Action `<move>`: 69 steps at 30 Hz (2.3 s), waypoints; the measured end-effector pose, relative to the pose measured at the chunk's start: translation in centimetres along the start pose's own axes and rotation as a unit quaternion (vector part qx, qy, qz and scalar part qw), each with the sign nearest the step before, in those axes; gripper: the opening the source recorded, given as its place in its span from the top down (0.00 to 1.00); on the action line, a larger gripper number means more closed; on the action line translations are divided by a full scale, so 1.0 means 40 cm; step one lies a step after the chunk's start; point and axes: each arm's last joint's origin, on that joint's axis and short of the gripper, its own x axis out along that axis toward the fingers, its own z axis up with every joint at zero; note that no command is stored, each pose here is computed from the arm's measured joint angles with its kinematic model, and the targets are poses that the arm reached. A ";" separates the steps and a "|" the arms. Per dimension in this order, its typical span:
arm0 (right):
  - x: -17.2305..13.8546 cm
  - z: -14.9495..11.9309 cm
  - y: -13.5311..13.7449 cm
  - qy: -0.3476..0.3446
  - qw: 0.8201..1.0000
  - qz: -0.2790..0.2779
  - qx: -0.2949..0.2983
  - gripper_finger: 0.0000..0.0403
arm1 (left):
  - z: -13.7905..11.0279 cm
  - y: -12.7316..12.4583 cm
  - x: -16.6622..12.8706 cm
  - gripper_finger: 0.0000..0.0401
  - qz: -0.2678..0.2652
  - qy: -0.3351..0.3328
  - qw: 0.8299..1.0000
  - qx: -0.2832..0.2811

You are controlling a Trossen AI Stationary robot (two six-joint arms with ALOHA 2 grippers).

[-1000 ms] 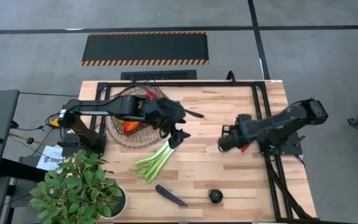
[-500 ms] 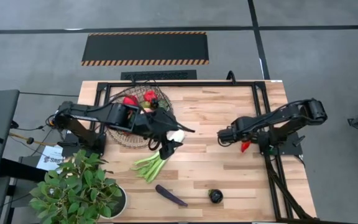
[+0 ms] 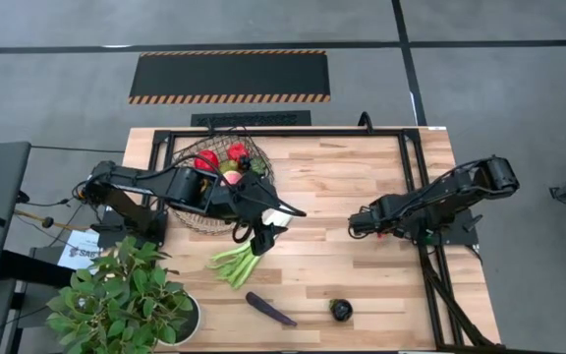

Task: Build produce basket
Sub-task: Put the red chili pepper into the wire basket

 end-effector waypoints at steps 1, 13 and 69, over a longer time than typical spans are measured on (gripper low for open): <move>0.005 -0.002 0.002 0.006 1.000 0.009 0.002 0.37 | 0.000 0.000 0.000 0.27 0.000 0.000 1.000 0.000; 0.001 -0.010 0.011 0.012 0.999 0.029 -0.034 0.79 | 0.000 0.002 0.000 0.27 0.013 -0.003 1.000 0.002; -0.746 -0.193 -0.006 -0.320 0.594 0.646 -0.357 0.83 | 0.051 0.094 0.043 0.27 -0.234 -0.301 0.922 -0.066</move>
